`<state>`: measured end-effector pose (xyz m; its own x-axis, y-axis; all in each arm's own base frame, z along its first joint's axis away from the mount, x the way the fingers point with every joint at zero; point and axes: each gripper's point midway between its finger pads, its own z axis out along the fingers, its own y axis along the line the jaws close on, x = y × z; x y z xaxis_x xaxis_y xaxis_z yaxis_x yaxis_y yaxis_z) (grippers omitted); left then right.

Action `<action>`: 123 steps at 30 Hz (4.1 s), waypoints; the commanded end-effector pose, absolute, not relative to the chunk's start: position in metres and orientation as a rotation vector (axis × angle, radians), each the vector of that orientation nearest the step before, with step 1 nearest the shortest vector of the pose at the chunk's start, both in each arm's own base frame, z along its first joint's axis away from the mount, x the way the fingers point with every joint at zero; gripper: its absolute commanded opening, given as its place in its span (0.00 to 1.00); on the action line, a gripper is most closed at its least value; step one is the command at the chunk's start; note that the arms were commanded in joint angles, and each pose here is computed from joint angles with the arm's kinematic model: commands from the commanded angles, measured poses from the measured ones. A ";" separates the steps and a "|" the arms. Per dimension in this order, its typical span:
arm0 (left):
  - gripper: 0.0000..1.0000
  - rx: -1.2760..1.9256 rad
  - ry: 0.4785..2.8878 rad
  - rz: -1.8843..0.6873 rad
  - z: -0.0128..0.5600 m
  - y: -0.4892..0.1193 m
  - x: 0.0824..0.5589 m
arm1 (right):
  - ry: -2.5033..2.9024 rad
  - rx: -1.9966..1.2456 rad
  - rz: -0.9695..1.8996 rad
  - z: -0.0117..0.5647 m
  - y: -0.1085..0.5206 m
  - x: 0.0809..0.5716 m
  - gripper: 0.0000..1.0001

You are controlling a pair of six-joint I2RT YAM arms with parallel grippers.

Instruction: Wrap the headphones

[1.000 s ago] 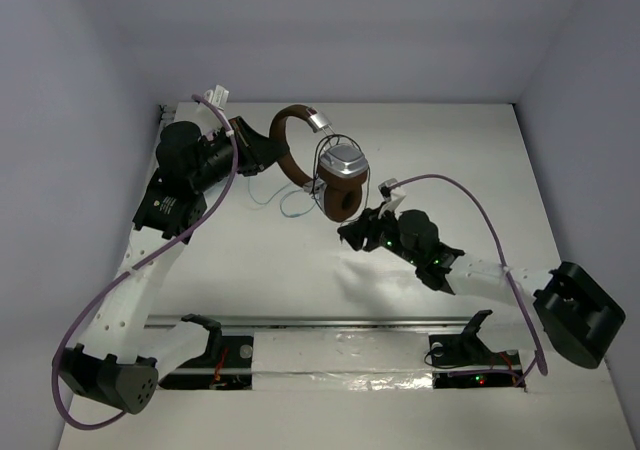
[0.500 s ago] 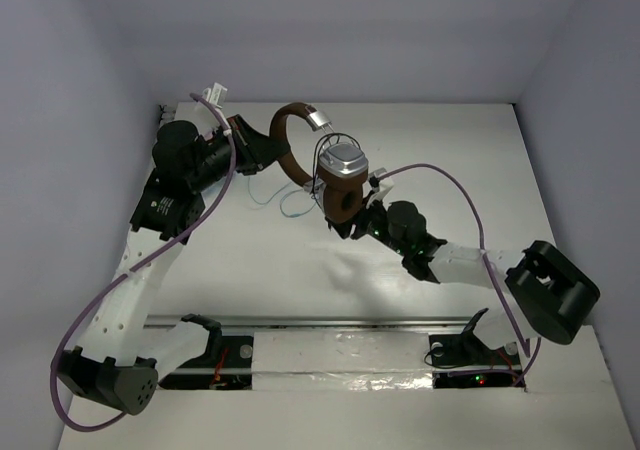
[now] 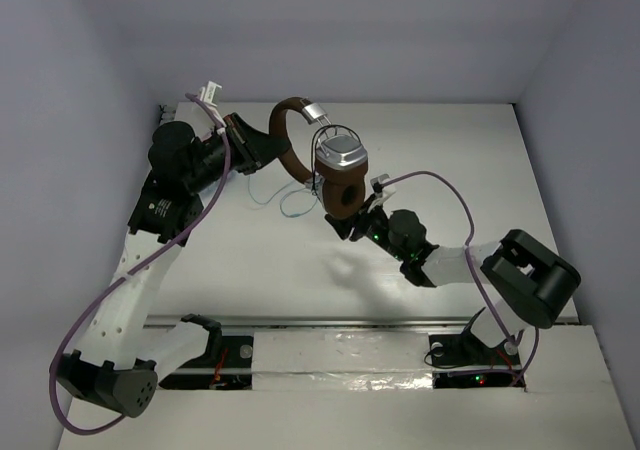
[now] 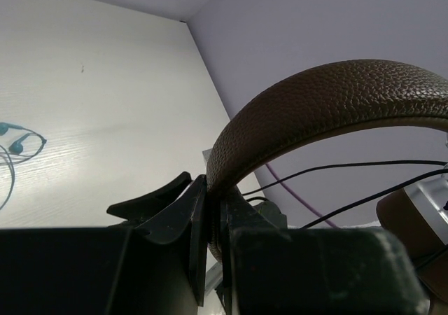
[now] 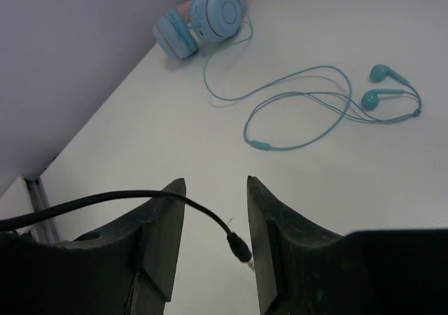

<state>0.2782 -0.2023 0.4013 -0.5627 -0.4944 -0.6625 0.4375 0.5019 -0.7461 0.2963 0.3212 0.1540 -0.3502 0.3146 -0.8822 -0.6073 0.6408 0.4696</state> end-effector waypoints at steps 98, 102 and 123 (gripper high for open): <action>0.00 -0.375 2.022 -0.744 0.155 -0.223 0.248 | 1.463 0.910 1.440 0.274 0.269 0.320 0.06; 0.00 -0.375 2.037 -0.715 0.155 -0.223 0.251 | 1.468 0.949 1.471 0.265 0.266 0.326 0.13; 0.00 -0.298 2.091 -0.634 0.162 -0.227 0.255 | 1.496 0.942 1.418 0.252 0.257 0.335 0.82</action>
<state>0.2425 -0.2074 0.1229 -0.6113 -0.3687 -0.7003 -0.0163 0.8905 -0.4547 0.3303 0.2607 0.2226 -0.3844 0.9216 -0.0543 0.0320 0.0721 0.9969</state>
